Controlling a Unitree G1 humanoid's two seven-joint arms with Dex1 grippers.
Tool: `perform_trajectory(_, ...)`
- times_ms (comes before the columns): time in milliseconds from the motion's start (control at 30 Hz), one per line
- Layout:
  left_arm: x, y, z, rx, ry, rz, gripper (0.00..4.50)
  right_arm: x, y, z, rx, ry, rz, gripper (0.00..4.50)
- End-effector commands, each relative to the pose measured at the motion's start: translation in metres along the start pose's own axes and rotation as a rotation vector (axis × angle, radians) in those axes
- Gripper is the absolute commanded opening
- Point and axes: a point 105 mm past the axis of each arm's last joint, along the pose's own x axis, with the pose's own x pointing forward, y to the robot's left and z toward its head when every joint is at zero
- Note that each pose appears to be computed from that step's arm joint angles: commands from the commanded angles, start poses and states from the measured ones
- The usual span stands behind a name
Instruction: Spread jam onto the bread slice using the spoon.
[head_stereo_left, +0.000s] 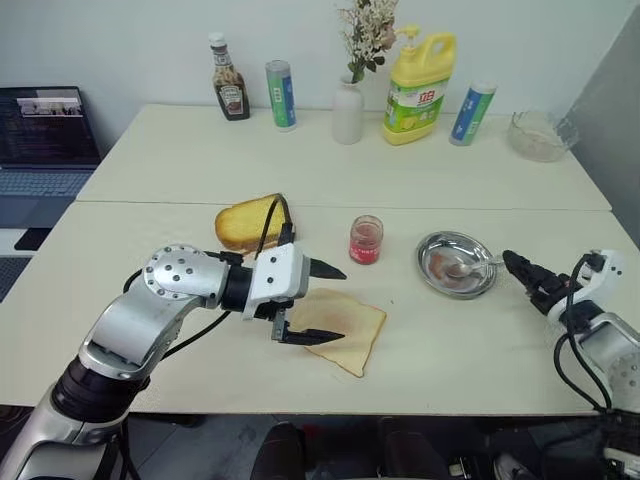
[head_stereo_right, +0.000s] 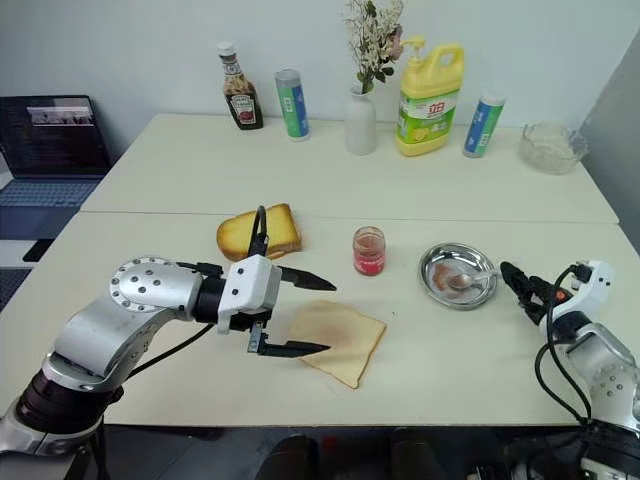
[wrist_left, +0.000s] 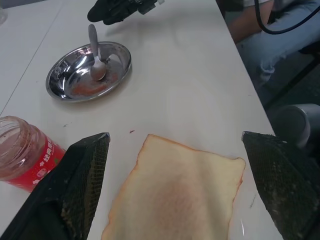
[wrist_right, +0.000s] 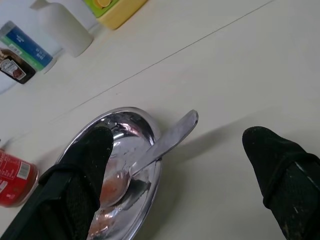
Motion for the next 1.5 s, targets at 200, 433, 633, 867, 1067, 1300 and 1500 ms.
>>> perform_trajectory(200, -0.001, 0.004, 0.006, 0.04, -0.008, 0.029, 4.38, 0.02, -0.001, 0.01, 0.077, -0.043, 0.053, 4.5)
perform_trajectory(433, 0.0, 0.005, 0.006, 0.032, -0.01, 0.04, 4.38, 0.03, 0.011, 0.007, 0.122, -0.045, 0.112, 4.5)
perform_trajectory(633, 0.0, 0.006, 0.004, 0.031, -0.004, 0.046, 4.5, 0.032, 0.009, 0.005, 0.129, -0.052, 0.103, 3.58)
perform_trajectory(867, 0.001, 0.01, 0.002, 0.025, -0.007, 0.062, 4.5, 0.03, 0.012, 0.01, 0.144, -0.074, 0.124, 0.96)
perform_trajectory(1067, -0.002, 0.02, 0.0, -0.039, -0.046, 0.136, 4.5, 0.026, 0.017, 0.019, 0.162, -0.11, 0.148, 0.02)
perform_trajectory(1300, -0.026, 0.032, -0.017, -0.164, -0.022, 0.291, 4.5, 0.012, 0.057, 0.044, 0.03, -0.148, 0.266, 0.02)
perform_trajectory(1500, -0.042, 0.028, -0.04, -0.199, 0.087, 0.344, 4.5, -0.003, 0.136, 0.061, -0.149, -0.16, 0.459, 0.02)
